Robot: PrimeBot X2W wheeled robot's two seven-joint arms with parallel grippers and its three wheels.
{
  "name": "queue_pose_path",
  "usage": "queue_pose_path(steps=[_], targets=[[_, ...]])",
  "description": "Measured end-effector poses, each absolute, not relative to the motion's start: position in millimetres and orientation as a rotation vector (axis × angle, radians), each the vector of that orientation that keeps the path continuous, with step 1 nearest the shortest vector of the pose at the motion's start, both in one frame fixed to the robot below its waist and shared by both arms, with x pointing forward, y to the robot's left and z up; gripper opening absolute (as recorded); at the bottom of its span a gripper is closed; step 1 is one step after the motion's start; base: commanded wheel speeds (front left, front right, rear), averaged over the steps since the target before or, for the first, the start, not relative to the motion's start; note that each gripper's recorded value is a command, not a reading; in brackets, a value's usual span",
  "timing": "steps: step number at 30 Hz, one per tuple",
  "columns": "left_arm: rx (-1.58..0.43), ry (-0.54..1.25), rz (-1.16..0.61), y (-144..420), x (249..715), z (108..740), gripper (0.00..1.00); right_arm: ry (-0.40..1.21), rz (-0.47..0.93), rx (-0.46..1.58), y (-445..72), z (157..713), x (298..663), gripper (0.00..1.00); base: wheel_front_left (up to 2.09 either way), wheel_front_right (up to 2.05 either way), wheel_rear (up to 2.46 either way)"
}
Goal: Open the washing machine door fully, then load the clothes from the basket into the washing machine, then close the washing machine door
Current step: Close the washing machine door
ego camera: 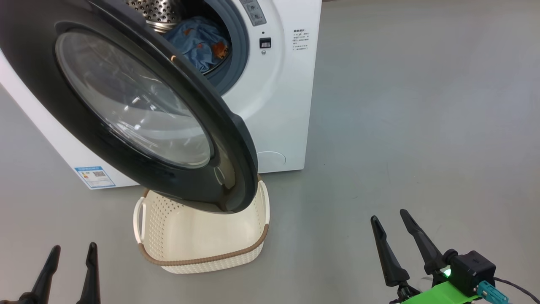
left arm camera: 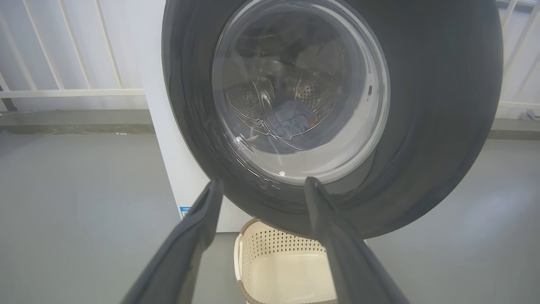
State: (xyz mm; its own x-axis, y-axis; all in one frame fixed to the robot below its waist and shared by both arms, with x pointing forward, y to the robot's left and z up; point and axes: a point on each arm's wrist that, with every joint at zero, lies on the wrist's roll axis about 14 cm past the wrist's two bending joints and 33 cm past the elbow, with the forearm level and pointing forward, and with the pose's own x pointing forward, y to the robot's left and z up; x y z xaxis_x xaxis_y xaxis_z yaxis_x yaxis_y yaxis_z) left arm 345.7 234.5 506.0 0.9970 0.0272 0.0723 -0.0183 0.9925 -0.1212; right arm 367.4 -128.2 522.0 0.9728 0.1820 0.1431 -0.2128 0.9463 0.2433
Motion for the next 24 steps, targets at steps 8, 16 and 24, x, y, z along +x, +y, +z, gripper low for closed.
queue_pose_path(steps=[8,16,24], targets=[[-0.106,-0.076,0.021,233,344,507,1.00,-0.111,0.190,0.260,-131,519,361,1.00,0.00,0.00,0.00],[-0.103,-0.078,0.028,234,342,507,1.00,-0.113,0.181,0.241,-135,519,358,1.00,0.00,0.00,0.00],[-0.098,-0.079,0.031,235,339,507,1.00,-0.119,0.163,0.238,-141,520,355,1.00,0.00,0.00,0.00]])
